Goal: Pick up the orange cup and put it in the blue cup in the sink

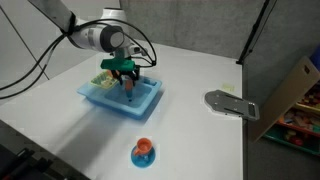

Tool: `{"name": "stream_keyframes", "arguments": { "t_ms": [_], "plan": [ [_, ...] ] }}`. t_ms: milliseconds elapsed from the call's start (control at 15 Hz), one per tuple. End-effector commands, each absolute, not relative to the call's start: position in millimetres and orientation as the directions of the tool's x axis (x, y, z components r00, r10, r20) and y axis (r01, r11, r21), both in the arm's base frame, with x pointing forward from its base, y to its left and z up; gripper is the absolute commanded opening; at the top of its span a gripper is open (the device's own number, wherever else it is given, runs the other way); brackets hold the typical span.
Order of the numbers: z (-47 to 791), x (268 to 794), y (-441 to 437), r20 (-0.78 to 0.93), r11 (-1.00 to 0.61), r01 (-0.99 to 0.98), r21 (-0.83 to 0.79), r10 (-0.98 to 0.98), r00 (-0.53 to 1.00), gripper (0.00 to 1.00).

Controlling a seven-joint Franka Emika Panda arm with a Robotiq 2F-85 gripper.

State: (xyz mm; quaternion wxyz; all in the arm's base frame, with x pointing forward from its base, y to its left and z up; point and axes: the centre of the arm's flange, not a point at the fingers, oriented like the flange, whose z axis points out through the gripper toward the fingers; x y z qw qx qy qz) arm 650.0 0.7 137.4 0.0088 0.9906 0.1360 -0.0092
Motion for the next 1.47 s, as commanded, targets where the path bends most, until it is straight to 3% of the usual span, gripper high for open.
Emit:
{"name": "stream_keyframes", "arguments": {
  "t_ms": [0,600,1400],
  "plan": [
    [142,650,1,-0.032,-0.965,0.261,0.035,0.26,0.965,1.0],
    [184,630,-12,-0.03,-0.982,0.176,0.074,0.174,0.984,1.0],
    [269,576,-39,-0.163,-0.993,-0.01,0.114,-0.029,0.986,1.0]
  ]
}}
